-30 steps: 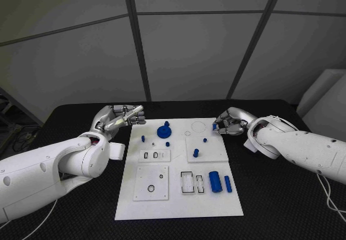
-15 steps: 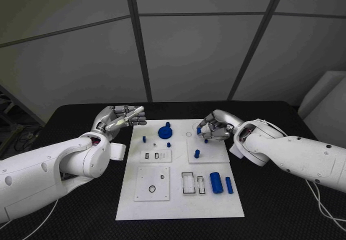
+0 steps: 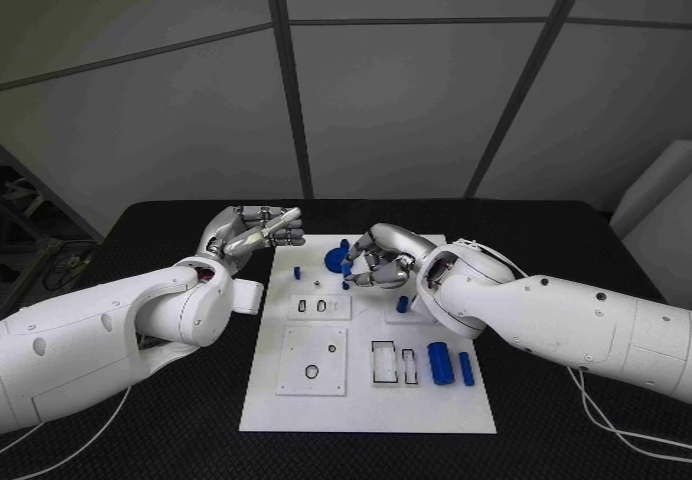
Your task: Assemble the parts on the task board
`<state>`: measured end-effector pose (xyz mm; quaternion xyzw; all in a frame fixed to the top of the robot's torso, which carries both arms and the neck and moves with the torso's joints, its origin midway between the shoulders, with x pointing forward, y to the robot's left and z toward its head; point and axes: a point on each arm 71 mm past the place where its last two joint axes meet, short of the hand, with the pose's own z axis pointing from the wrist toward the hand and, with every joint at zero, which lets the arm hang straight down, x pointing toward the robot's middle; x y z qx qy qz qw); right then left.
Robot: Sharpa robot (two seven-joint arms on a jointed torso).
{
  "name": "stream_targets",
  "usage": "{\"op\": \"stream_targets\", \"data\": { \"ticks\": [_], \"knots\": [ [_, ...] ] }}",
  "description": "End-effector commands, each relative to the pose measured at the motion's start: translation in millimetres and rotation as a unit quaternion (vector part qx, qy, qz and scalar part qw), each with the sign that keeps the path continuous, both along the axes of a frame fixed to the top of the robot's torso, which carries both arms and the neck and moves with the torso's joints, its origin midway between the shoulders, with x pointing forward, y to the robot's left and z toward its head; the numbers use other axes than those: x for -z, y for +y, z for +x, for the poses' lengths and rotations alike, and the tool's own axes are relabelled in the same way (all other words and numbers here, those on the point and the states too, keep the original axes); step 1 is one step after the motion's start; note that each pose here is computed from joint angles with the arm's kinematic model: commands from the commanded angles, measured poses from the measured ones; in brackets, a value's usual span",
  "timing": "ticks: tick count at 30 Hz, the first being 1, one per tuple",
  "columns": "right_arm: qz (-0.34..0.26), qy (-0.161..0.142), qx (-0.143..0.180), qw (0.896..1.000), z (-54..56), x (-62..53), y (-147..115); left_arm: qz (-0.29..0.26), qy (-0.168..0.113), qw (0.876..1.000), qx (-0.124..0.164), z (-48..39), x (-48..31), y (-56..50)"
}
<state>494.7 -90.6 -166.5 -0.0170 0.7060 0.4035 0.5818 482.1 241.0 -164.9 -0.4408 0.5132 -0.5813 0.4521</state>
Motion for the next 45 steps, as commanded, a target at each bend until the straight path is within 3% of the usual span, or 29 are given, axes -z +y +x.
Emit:
{"op": "stream_targets", "data": {
  "ticks": [1,10,16,45],
  "knots": [
    [-0.026,-0.009,-0.012,1.0,-2.3,-0.1,9.9,0.0,-0.003,1.0,0.008,0.1,-1.1,-1.8],
    [-0.049,-0.012,-0.027,0.998,-2.8,3.6,33.6,-0.001,-0.002,1.0,0.01,0.4,-0.8,-4.3],
    [-0.074,-0.008,-0.038,0.997,-7.1,13.4,40.6,-0.002,-0.002,1.0,0.011,0.7,-0.6,-5.1],
    [-0.117,0.006,-0.051,0.992,-10.7,24.3,45.1,-0.002,-0.001,1.0,0.012,0.8,-0.5,-5.7]
  ]
}}
